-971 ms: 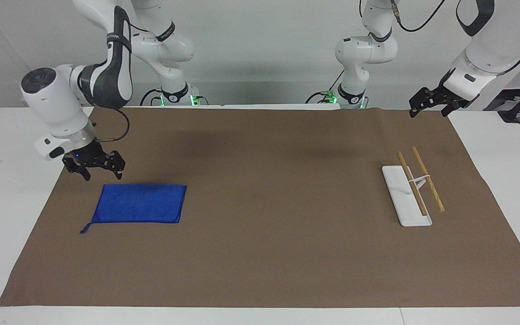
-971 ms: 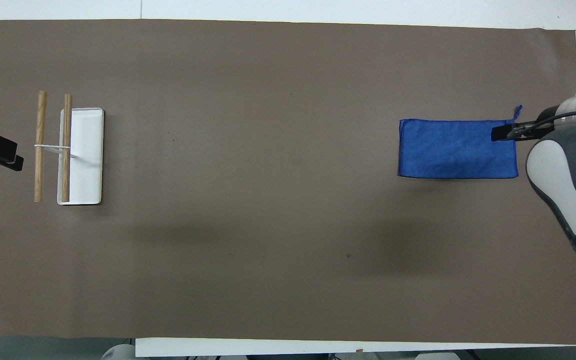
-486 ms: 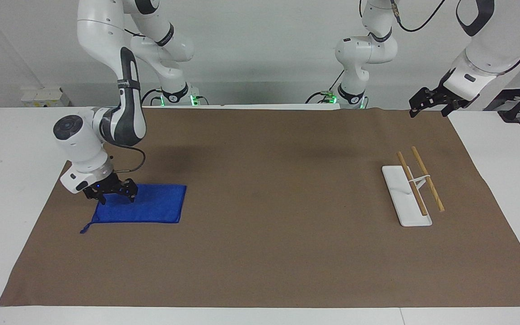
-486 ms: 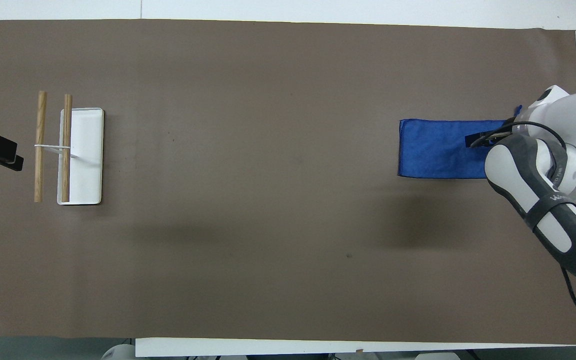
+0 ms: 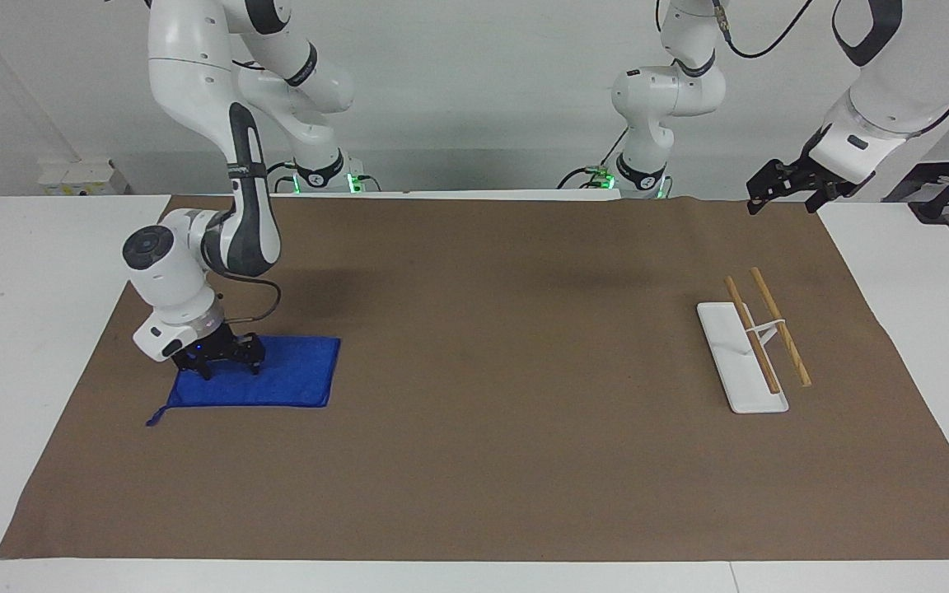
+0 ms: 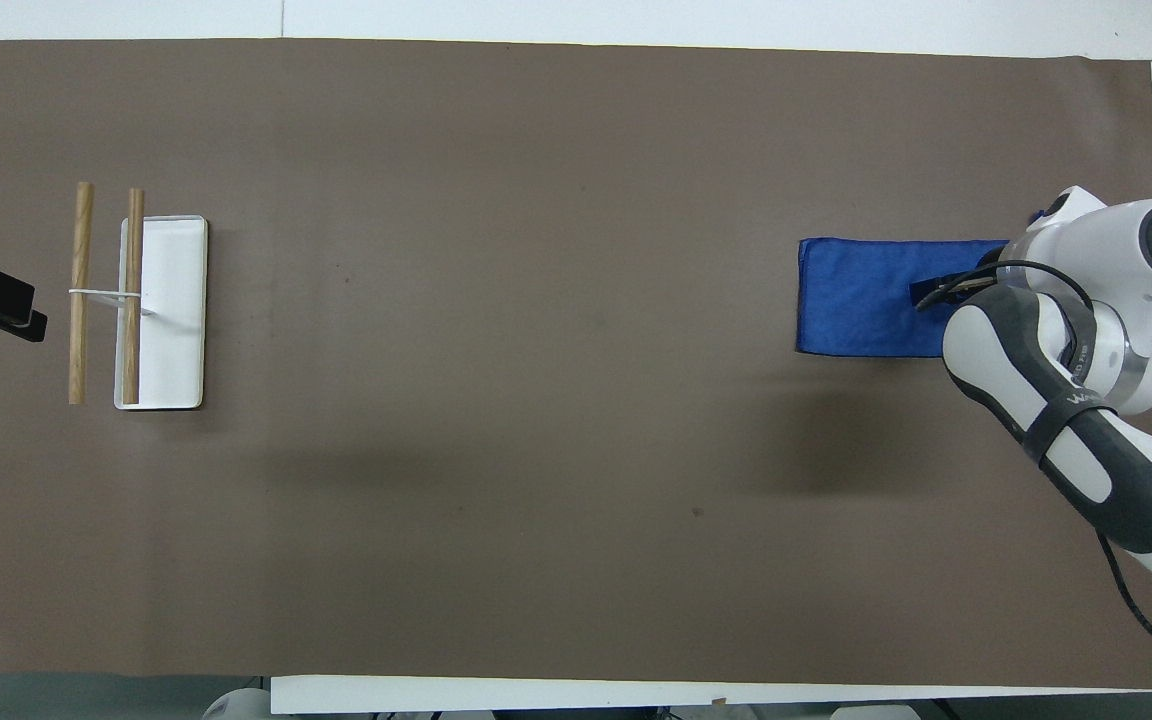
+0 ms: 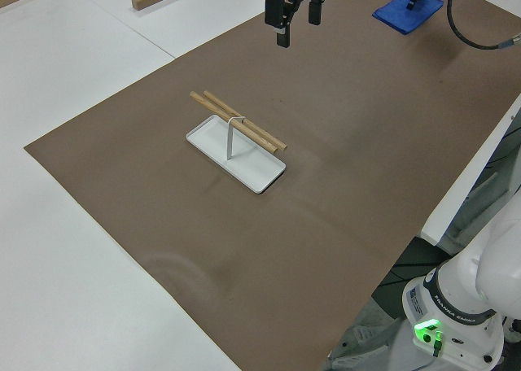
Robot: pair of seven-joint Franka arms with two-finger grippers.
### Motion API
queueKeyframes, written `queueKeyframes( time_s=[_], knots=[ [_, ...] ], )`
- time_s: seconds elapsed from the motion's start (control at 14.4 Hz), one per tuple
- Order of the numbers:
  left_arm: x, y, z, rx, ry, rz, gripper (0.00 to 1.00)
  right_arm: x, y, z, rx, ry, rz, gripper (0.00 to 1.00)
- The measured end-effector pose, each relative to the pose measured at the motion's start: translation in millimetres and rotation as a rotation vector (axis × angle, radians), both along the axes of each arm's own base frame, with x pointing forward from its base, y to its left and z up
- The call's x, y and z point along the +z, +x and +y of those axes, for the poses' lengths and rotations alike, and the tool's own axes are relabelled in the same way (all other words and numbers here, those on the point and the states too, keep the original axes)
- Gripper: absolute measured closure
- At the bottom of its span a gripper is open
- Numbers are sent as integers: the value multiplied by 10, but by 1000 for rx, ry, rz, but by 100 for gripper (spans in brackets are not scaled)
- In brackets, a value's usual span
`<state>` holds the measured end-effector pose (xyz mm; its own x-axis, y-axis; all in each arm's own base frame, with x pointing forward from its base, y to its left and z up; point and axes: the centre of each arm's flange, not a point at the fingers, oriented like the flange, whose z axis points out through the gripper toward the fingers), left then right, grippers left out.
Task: Right arm passes towel to left arm to hang
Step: 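Grasp the blue towel with the right gripper and lift it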
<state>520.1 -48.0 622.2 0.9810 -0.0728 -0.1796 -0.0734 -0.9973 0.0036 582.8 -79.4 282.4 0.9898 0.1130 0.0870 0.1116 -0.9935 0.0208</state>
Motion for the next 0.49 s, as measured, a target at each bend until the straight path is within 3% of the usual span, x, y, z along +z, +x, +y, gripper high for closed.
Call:
queueKeyframes(
  time_s=[0.35,0.49],
  knots=[
    [0,0,0,0,0,0,0,74,10,37,6,1,-12,78],
    [0,0,0,0,0,0,0,76,10,42,4,3,-9,95]
  ],
)
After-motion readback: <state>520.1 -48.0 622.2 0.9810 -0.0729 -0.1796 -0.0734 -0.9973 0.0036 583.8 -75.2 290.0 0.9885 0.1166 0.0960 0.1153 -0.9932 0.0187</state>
